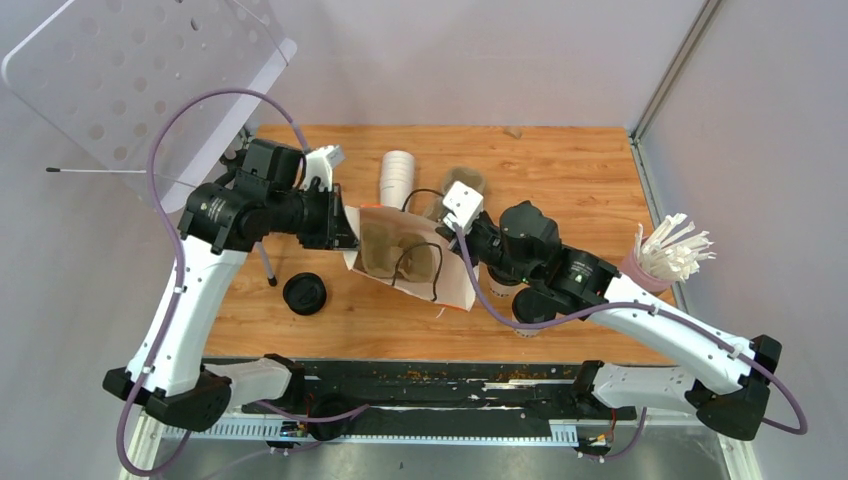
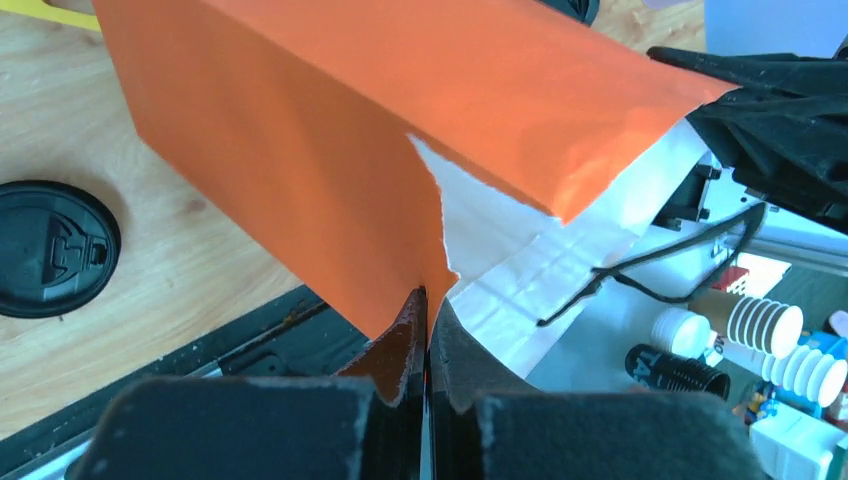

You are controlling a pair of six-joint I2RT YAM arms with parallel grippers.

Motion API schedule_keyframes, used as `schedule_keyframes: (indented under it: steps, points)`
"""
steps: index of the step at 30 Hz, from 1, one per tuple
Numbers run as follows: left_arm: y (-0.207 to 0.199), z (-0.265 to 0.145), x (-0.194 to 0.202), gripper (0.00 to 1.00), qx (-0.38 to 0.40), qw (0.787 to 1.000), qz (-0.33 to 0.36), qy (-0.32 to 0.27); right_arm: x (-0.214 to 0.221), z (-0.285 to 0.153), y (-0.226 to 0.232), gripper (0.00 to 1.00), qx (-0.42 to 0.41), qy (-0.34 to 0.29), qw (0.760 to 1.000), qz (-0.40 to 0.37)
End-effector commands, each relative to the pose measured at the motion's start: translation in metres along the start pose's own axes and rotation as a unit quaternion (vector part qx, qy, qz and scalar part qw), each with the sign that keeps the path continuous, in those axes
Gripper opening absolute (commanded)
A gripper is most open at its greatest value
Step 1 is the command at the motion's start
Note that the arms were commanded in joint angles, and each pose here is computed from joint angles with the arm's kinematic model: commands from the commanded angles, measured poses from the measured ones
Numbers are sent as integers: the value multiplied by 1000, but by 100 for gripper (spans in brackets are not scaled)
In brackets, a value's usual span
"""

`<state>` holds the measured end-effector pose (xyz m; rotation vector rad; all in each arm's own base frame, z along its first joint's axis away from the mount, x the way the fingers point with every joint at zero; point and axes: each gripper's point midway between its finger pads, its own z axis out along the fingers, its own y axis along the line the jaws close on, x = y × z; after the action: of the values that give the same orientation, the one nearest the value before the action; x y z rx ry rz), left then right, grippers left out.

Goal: Pack the takeout coffee

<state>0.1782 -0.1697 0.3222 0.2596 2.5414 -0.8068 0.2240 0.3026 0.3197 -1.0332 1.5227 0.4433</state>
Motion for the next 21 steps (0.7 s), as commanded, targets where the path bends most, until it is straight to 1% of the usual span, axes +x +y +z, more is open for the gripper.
schedule_keyframes:
  steps: [1, 2, 4, 6, 8, 10, 11, 13, 14, 15, 18, 21]
  points:
    - [14, 9, 28, 3, -17, 999, -31, 35, 11, -1, 4, 0, -5, 6, 1000, 26]
    - [23, 19, 45, 3, -24, 997, -46, 59, 24, 1, 11, 0, -14, 19, 999, 35]
    - [26, 24, 58, 2, -20, 995, -67, 71, 32, 0, 14, 0, -18, 40, 998, 44]
    - [24, 15, 48, 3, -31, 996, -65, 50, 17, -5, 2, 0, 0, 39, 999, 33]
    - [17, 6, 35, 4, -26, 998, -46, 40, -4, -13, -9, 0, 11, 22, 1000, 19]
    - [11, 7, 32, 5, -8, 999, -28, 39, -7, -17, -9, 0, 3, 17, 1000, 16]
    - [10, 9, 33, 5, 3, 999, -22, 36, -1, -17, -7, 3, -2, 18, 1000, 17]
    - [9, 20, 39, 5, 27, 999, -18, 32, 7, -17, -3, 24, -7, 20, 1000, 22]
    - [8, 22, 39, 5, 34, 999, -15, 23, 6, -19, -3, 32, -6, 19, 999, 29]
    - [8, 24, 38, 4, 40, 999, -11, 15, 0, -23, -4, 35, -4, 14, 999, 39]
    - [13, 29, 37, 3, 39, 999, 1, -4, -19, -37, -7, 40, -2, -4, 998, 69]
    - [14, 31, 37, 2, 46, 999, 13, -15, -30, -54, -9, 54, 1, -16, 995, 100]
